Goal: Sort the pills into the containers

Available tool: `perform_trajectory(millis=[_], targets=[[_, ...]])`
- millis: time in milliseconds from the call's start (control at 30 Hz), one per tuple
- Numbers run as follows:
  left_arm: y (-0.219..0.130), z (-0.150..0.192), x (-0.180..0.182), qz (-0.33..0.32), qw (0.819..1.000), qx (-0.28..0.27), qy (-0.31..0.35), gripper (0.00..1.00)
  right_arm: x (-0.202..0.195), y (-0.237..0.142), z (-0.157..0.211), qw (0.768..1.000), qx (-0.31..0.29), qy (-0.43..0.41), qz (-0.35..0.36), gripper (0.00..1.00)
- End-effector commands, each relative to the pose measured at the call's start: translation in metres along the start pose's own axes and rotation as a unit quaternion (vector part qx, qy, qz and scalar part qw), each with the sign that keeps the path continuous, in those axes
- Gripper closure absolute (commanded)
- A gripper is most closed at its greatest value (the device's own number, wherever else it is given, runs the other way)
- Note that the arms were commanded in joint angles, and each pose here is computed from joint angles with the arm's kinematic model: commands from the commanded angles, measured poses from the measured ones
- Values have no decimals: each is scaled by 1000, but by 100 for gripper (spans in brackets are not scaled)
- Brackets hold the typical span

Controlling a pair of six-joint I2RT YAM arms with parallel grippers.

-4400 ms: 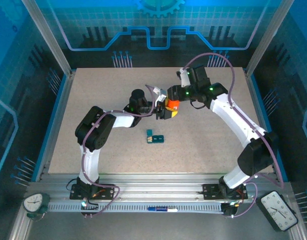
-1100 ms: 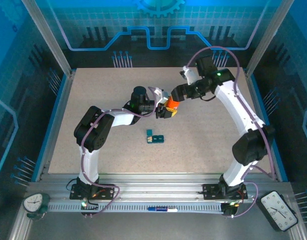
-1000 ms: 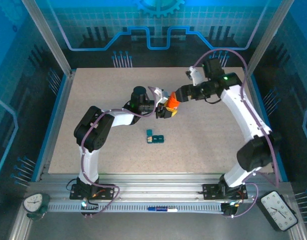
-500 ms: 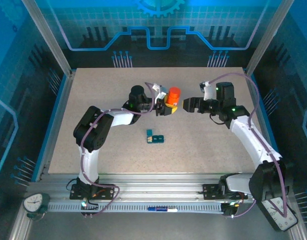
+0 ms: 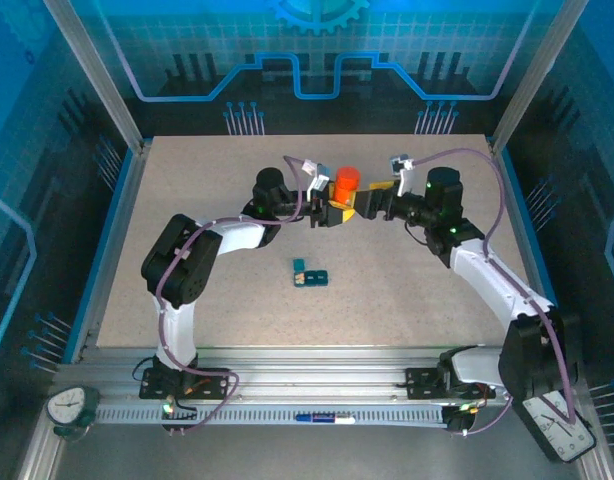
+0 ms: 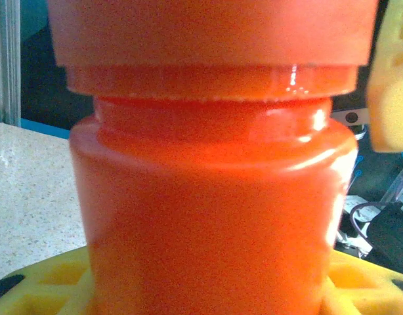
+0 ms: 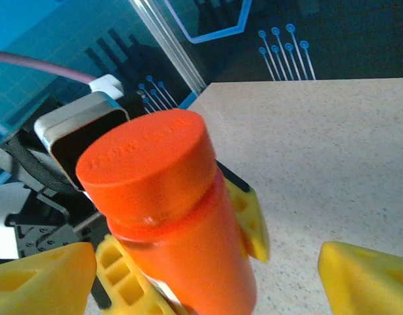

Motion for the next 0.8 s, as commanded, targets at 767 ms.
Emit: perform_trajectory(millis=[767], targets=[[7, -36, -25, 57, 998, -10, 29, 100, 9, 36, -5, 998, -12, -11, -56, 32]])
Point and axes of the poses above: each hand's point on the last joint's axis, 136 mm out from that joint toward the fingers, its own y axis out along the fingers, its own x axis along the line the jaws close on, z = x × y, the point moved 7 cm from there along -y, back along the fingers, and after that the axes turned 1 degree about -y, right-handed, at the moved point
